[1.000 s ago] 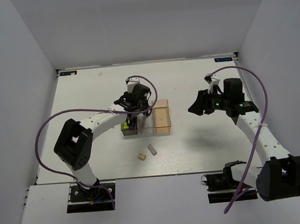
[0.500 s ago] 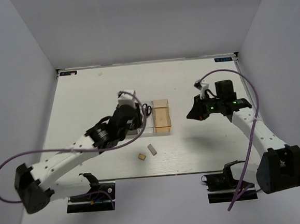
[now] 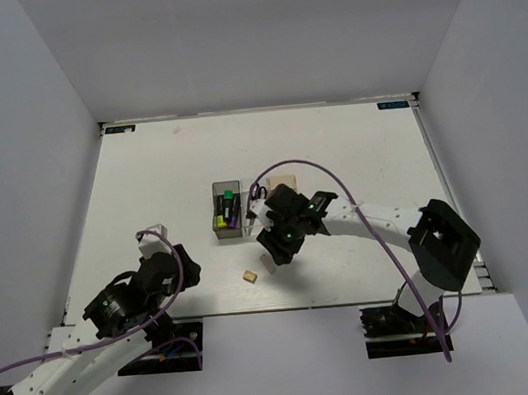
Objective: Sort the stationery into containers
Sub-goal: Pick up the stationery from the center of the board.
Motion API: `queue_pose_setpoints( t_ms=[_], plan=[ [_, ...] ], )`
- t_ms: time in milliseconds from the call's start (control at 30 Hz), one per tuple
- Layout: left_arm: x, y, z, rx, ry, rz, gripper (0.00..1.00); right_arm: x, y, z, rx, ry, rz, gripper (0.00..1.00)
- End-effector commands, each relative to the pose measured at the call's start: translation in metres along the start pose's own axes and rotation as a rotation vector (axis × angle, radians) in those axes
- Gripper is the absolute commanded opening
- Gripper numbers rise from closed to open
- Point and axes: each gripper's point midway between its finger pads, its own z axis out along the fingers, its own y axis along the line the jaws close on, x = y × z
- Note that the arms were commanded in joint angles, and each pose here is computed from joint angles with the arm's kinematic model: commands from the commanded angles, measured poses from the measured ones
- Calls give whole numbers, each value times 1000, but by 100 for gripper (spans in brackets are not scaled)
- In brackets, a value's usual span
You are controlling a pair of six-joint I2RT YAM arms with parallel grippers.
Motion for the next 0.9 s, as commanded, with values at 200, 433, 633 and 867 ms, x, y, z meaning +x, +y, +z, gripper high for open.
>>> queue_pose_setpoints(
  t_ms=[200, 433, 633, 867],
  plan=[
    [23, 28, -2, -87, 67, 21, 71, -21, -2, 36, 232, 10, 28, 56],
    [30, 24, 0, -56, 93, 35, 71, -20, 5, 63, 241, 35, 28, 58],
    [40, 14, 8, -9, 130, 50, 70, -6, 3, 80, 234, 95, 44, 40],
    [41, -23, 15, 127, 177, 101, 61, -10, 11, 59, 191, 83, -13, 0]
  ],
)
